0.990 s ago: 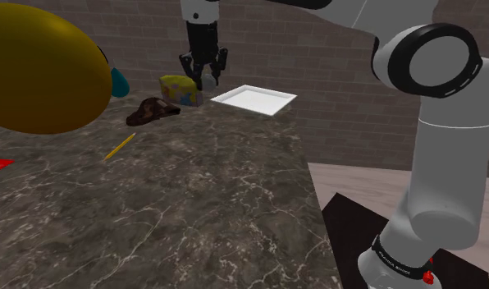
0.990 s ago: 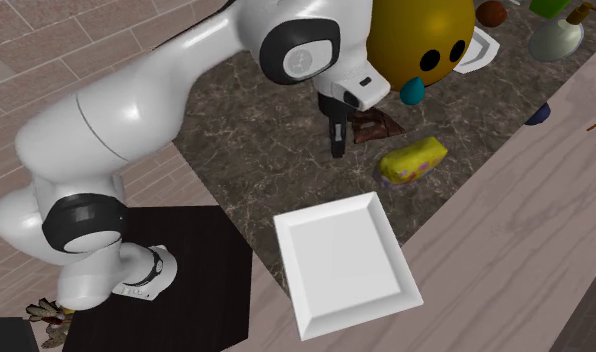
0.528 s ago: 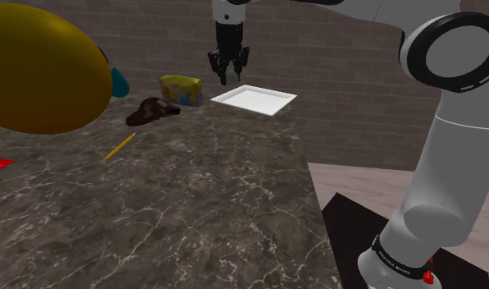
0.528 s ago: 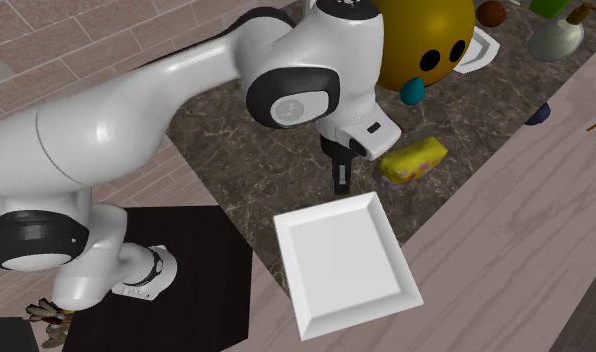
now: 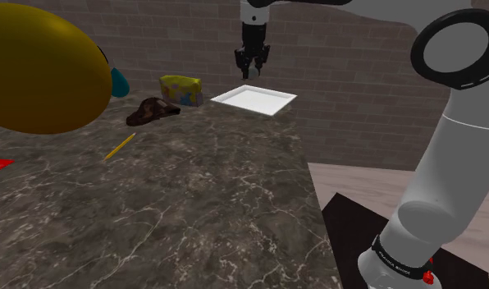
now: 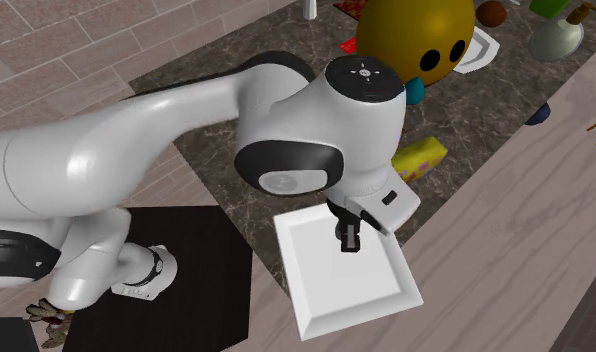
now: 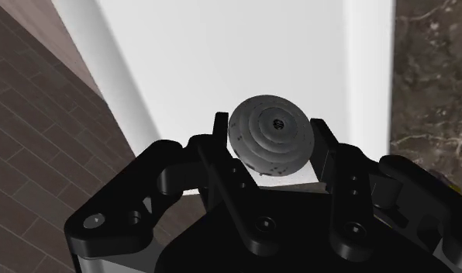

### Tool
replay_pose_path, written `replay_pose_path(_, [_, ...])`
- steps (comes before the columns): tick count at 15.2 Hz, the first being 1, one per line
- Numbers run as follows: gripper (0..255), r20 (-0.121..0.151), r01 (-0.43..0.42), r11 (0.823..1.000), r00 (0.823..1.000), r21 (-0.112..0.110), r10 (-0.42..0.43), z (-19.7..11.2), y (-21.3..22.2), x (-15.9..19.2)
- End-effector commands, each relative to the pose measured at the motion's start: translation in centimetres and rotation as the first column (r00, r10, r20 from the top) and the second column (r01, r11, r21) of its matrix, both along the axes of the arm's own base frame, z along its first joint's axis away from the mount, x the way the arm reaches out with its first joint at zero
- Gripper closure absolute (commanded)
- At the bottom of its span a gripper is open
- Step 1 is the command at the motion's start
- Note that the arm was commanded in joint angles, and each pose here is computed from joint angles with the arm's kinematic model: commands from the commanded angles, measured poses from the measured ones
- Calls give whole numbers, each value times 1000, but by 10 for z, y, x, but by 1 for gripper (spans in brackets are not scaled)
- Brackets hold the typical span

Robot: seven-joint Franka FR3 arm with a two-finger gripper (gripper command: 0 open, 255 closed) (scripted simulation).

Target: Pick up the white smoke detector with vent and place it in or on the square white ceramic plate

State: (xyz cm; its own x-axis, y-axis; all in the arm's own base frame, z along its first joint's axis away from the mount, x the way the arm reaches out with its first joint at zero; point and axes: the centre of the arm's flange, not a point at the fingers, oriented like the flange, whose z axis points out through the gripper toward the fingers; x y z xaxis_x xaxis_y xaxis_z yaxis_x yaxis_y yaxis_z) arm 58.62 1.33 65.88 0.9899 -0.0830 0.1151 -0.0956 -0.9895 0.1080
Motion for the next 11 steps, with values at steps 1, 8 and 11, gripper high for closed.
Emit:
replay_pose_path(1, [255,0,-1,1000,1000,0,1,0,-33,-1])
replay_pose_path(8, [255,0,-1,1000,1000,0,1,-37,-33,-1])
replay_pose_path(11, [255,0,-1,1000,1000,0,1,-53,-33,-1])
